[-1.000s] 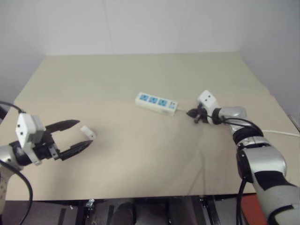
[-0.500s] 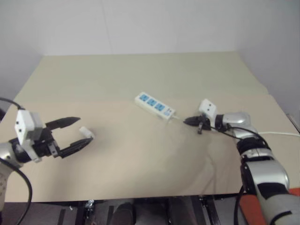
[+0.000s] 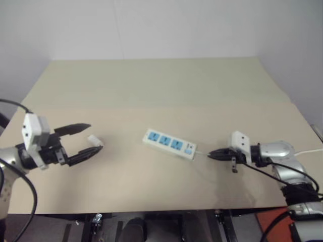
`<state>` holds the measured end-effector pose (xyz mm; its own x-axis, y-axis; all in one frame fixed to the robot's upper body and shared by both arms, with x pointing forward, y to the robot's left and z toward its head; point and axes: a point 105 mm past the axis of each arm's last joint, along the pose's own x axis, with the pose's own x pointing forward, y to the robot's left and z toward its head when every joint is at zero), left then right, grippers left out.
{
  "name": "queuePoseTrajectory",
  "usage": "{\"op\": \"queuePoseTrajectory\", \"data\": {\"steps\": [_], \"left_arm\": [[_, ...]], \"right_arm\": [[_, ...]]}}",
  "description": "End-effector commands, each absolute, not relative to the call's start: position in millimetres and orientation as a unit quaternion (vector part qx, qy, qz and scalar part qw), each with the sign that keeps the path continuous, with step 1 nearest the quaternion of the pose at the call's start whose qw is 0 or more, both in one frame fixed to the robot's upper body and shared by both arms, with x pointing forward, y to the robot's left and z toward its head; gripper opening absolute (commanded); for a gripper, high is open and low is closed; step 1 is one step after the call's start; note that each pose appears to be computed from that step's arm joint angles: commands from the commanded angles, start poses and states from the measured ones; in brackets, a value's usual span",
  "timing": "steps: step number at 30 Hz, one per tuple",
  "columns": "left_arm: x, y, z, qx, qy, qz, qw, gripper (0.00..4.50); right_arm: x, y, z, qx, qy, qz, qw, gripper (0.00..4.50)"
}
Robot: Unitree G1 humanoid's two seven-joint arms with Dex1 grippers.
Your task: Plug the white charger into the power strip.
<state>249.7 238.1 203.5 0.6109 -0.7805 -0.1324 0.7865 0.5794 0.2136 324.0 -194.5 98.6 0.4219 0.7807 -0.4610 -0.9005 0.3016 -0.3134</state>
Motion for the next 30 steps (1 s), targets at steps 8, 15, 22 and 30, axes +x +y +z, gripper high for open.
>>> {"op": "queuePoseTrajectory", "data": {"steps": [8, 15, 22, 30], "left_arm": [[248.9, 238.8, 209.9, 0.14, 0.007, -0.445, 0.885, 4.5], [250.7, 238.1, 210.1, 0.14, 0.007, -0.448, 0.883, 4.5], [251.0, 237.6, 210.3, 0.138, 0.006, -0.45, 0.882, 4.5], [252.0, 237.7, 210.2, 0.141, 0.008, -0.45, 0.882, 4.5]], "right_arm": [[334.8, -194.1, 114.3, -0.258, 0.07, 0.479, 0.836, 2.71], [321.3, -201.0, 135.1, -0.216, 0.049, 0.507, 0.833, 4.47], [313.9, -183.9, 153.3, -0.119, -0.02, 0.496, 0.86, 4.47], [330.0, -152.5, 148.8, -0.071, -0.082, 0.441, 0.891, 4.47]]}}
